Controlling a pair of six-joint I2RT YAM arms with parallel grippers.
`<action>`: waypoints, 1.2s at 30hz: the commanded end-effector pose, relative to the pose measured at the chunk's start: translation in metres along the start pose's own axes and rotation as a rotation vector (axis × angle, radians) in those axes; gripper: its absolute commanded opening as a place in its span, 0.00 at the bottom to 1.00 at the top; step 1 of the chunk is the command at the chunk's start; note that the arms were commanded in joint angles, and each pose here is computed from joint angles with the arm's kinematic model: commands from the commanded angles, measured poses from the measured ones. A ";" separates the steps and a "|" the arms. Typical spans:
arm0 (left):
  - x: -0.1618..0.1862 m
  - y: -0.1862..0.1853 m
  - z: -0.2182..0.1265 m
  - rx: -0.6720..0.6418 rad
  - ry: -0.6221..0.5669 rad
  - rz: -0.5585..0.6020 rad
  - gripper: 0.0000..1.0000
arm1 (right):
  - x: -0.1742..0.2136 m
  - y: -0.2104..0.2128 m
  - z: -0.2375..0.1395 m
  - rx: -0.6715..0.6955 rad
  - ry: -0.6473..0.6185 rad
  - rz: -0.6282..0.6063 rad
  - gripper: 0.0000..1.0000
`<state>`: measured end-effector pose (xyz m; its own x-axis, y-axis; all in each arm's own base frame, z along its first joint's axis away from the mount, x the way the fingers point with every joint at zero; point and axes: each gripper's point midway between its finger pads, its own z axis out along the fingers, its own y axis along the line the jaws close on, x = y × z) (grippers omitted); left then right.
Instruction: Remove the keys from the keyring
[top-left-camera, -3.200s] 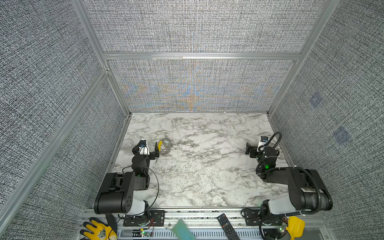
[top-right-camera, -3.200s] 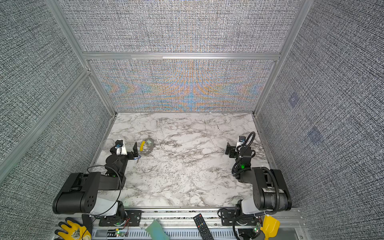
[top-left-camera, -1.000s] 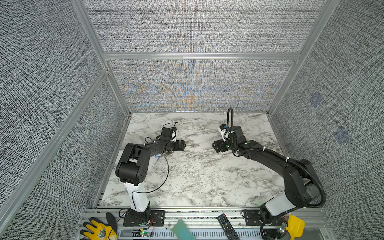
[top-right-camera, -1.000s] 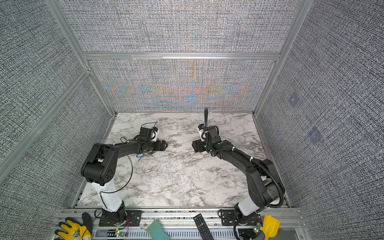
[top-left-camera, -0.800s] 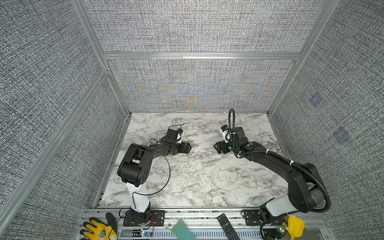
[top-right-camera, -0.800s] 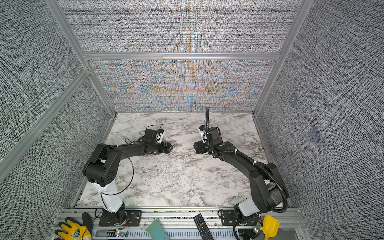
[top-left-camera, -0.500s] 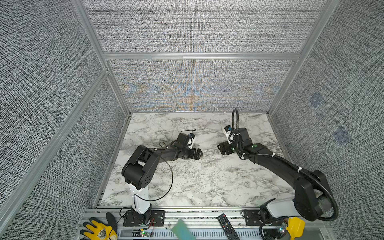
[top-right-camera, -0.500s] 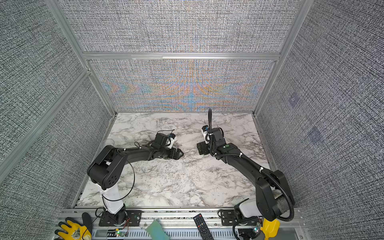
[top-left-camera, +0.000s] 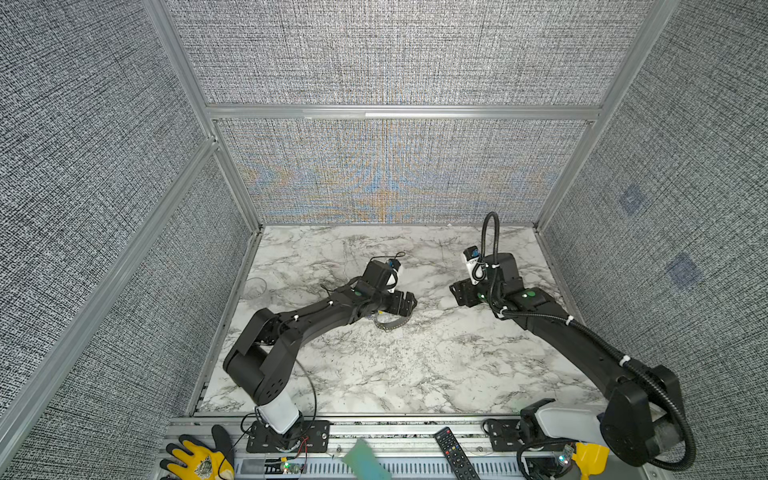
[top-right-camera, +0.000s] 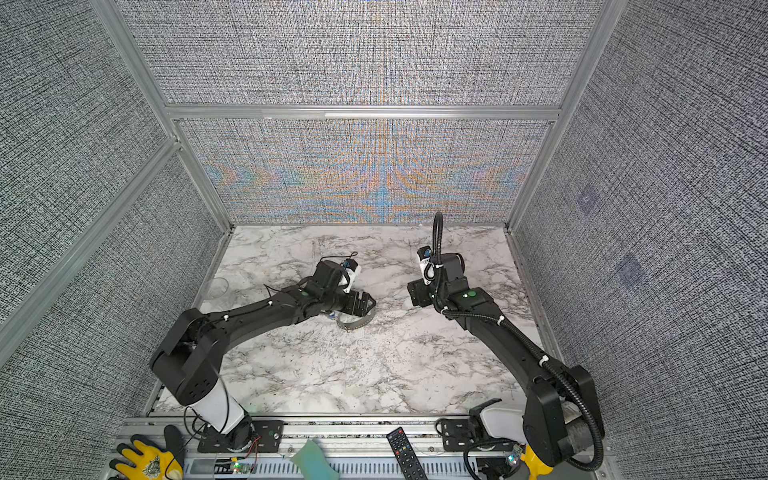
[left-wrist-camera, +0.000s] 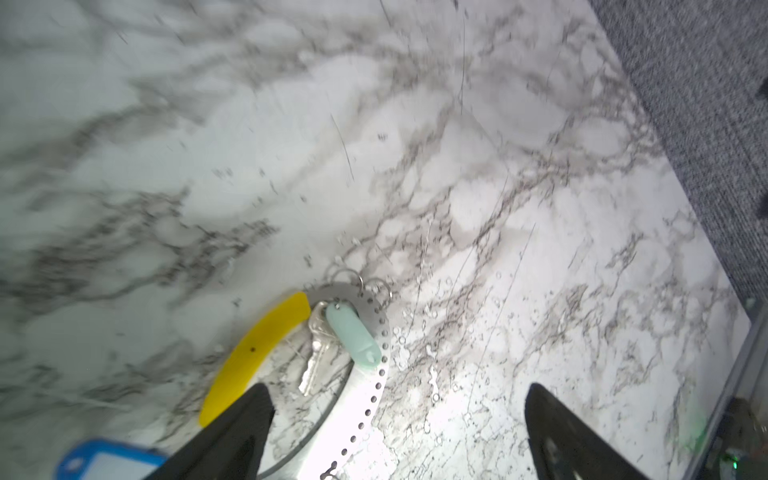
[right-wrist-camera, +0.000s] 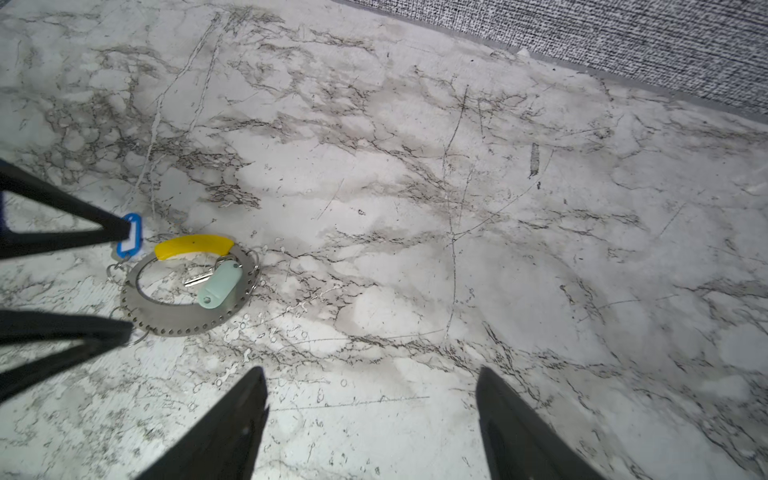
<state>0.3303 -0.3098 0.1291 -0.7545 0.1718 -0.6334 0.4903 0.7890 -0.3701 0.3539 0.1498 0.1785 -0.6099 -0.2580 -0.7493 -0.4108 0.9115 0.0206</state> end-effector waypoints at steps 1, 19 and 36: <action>-0.011 0.030 -0.025 -0.145 -0.044 -0.044 0.97 | -0.007 0.020 0.005 -0.110 -0.009 -0.011 0.65; -0.021 0.157 -0.140 -0.187 -0.381 -0.372 0.93 | 0.033 0.208 0.118 -0.425 0.304 -0.313 0.32; -0.013 0.167 -0.141 -0.220 -0.366 -0.361 0.88 | 0.060 0.234 0.152 -0.436 0.408 -0.391 0.27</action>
<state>0.3587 -0.0964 0.1682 -0.6476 -0.3259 -0.6887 0.0795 0.8700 -0.4865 0.3278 0.3979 0.0397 -0.5360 -0.7037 -0.4663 -0.8278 0.5464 0.1268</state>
